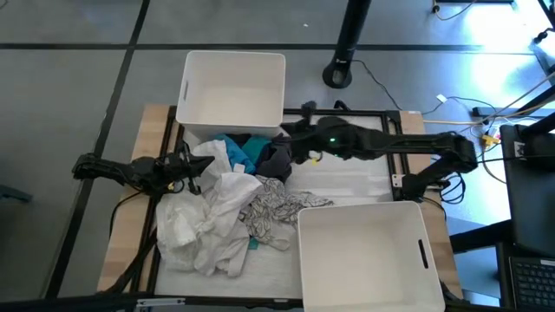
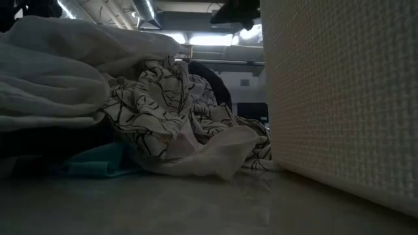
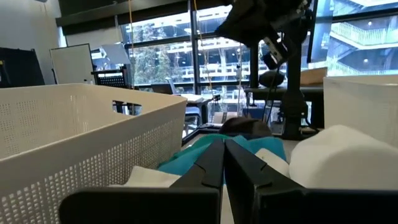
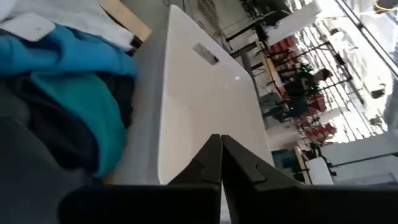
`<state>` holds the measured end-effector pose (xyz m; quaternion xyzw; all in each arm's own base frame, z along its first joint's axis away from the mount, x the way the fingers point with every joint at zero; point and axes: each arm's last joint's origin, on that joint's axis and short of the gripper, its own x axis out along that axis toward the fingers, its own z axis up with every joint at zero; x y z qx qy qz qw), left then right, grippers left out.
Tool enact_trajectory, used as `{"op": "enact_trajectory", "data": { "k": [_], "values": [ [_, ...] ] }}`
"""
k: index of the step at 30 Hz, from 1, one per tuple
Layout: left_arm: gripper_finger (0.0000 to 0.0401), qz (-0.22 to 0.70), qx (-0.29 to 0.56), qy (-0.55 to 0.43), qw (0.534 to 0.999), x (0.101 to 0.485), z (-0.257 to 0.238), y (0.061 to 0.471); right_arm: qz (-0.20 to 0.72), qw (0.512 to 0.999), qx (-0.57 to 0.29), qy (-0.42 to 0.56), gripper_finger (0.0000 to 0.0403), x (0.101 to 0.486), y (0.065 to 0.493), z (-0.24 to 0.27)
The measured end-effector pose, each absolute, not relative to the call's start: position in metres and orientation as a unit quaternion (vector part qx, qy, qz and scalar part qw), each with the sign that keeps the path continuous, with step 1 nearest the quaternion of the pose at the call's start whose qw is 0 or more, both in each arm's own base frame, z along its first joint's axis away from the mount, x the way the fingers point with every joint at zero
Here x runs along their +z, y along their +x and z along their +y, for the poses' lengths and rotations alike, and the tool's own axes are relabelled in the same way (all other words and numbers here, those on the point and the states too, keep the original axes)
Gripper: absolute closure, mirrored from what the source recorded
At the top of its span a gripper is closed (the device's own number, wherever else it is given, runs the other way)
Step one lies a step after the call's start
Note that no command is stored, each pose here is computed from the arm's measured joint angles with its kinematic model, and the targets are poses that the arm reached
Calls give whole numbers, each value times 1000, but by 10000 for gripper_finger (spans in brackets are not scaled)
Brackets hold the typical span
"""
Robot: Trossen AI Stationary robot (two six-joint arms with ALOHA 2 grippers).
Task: Sort clothes
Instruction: Put the black shorts into the top white laundry organizer
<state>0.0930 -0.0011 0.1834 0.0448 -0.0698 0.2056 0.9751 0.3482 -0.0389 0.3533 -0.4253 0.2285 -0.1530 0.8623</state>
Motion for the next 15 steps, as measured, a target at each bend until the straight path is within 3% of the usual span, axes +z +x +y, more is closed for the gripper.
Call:
{"op": "enact_trajectory", "data": {
  "k": [3, 10, 15],
  "values": [
    [397, -70, 205, 41, 975, 183, -1, 93, 243, 865, -110, -426, 354, 341, 362, -38],
    [397, -71, 205, 41, 975, 184, -1, 93, 286, 872, 29, -395, 214, 314, 380, -33],
    [397, -73, 206, 41, 975, 184, -1, 93, 317, 865, 58, -385, 134, 295, 389, -33]
  ]
}}
